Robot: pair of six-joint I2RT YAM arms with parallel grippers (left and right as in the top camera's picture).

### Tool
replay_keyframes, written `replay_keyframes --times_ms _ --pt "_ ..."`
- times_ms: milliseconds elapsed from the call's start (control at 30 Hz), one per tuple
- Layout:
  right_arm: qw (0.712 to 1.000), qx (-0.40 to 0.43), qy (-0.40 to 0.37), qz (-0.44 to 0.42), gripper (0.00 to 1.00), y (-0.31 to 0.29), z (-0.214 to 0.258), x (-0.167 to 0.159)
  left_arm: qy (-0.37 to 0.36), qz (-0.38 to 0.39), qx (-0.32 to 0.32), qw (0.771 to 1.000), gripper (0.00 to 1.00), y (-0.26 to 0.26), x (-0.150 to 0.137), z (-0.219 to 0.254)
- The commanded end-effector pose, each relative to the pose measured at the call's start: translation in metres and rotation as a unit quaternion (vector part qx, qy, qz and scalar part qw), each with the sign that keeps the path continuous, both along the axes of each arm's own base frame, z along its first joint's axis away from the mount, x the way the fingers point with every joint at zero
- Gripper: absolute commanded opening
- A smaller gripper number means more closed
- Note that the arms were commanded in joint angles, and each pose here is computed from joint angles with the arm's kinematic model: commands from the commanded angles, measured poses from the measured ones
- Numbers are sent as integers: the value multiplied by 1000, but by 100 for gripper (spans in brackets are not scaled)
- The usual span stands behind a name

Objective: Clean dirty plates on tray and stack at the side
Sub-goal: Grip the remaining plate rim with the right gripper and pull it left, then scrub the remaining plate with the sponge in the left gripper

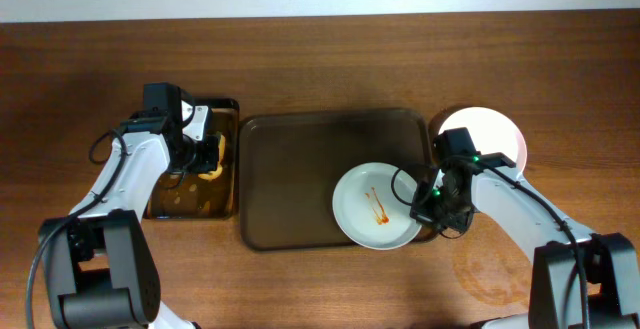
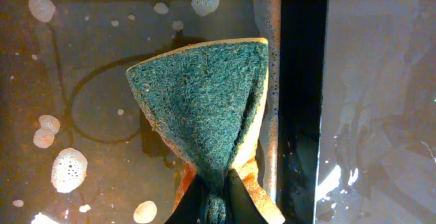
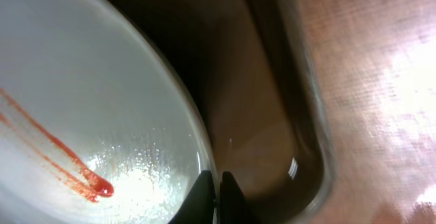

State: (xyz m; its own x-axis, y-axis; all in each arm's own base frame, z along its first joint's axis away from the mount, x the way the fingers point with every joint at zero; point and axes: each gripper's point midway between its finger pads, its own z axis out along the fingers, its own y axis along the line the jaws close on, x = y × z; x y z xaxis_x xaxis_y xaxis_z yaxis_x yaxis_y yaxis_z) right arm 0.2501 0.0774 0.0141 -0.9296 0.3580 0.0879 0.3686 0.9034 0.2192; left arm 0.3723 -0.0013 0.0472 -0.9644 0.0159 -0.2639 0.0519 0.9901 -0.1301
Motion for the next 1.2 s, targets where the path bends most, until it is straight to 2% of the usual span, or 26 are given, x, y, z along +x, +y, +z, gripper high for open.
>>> replay_keyframes --times_ms 0,133,267,400,467,600,733,900,1167 --pt "999 4 -29 14 4 4 1 14 2 -14 -6 1000 0 -7 0 -2" --pt "990 30 -135 42 4 32 19 63 -12 -31 -24 999 0 -23 5 7" --pt "975 28 -204 81 4 66 29 83 -52 -71 -76 993 0 -59 9 39" --pt "976 2 -207 68 4 70 23 85 -35 -75 -144 986 0 -110 -4 50" --pt "979 1 -194 56 4 69 14 84 -21 -71 -155 985 0 -132 -10 50" --pt "984 -3 -171 51 4 69 -4 82 -28 -132 -163 977 0 -182 -23 53" --pt "985 -4 -167 50 4 68 -6 81 -27 -118 -185 975 0 -213 -29 51" --pt "985 -3 -164 51 4 68 -7 80 5 -46 -215 975 0 -233 -35 35" --pt "985 -3 -164 51 4 68 -7 80 49 -87 -271 957 0 -283 -52 10"
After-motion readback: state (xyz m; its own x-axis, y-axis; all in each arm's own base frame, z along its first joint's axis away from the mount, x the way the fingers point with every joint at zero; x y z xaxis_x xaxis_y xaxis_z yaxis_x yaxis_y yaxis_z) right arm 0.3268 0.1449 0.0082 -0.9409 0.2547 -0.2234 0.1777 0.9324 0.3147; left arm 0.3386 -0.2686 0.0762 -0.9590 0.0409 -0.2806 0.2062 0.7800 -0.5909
